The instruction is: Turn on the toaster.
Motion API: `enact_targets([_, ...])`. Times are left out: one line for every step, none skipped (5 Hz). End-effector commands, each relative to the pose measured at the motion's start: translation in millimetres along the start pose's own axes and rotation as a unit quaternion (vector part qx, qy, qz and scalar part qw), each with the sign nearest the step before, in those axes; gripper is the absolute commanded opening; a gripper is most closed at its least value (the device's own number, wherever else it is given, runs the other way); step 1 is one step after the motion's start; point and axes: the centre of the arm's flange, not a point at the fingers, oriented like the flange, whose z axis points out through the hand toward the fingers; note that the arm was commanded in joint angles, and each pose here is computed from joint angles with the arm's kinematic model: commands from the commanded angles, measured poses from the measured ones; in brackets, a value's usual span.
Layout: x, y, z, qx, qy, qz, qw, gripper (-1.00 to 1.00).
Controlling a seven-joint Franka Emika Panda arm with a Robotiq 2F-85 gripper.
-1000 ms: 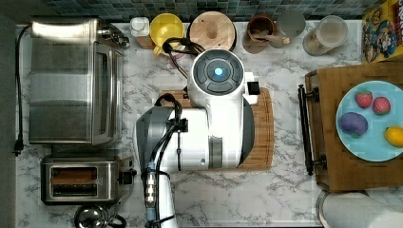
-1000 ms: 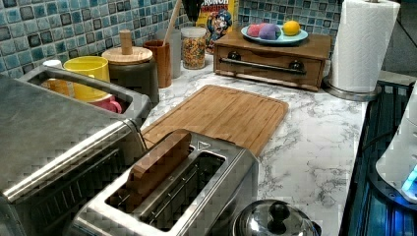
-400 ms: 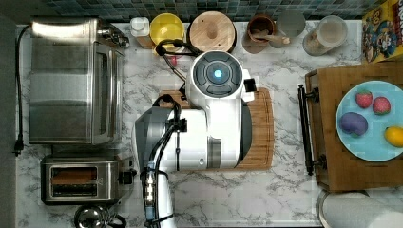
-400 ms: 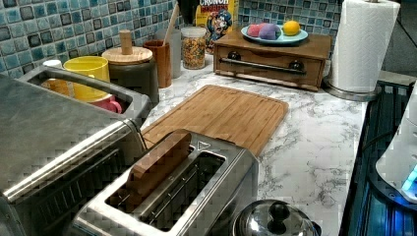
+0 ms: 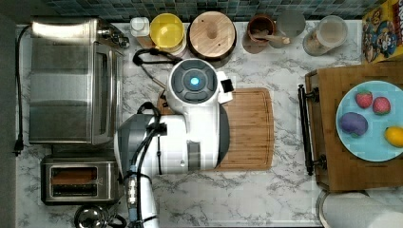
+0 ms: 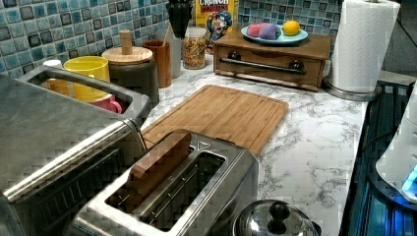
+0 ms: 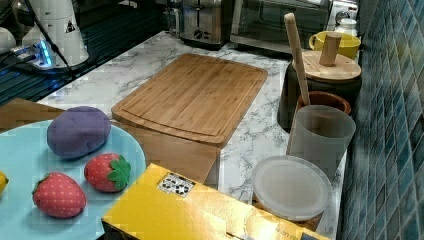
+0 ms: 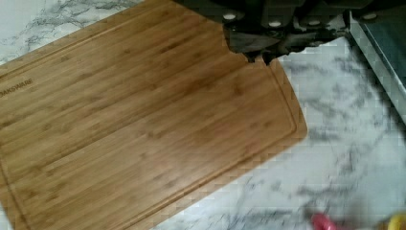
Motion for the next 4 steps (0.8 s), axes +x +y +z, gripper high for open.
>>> enact_targets([-77.1, -48.6, 31.5, 0.0, -0.033, -0.126, 0.991, -1.0])
enact_targets([-122.2, -57.0, 30.7, -0.001, -0.033, -0.151, 0.988, -1.0])
enact_targets([-146.9, -59.9, 37.5, 0.003, -0.033, -0.164, 0.986, -1.0])
enact_targets([-172.7, -54.6, 32.0, 0.029, -0.019, -0.184, 0.982, -1.0])
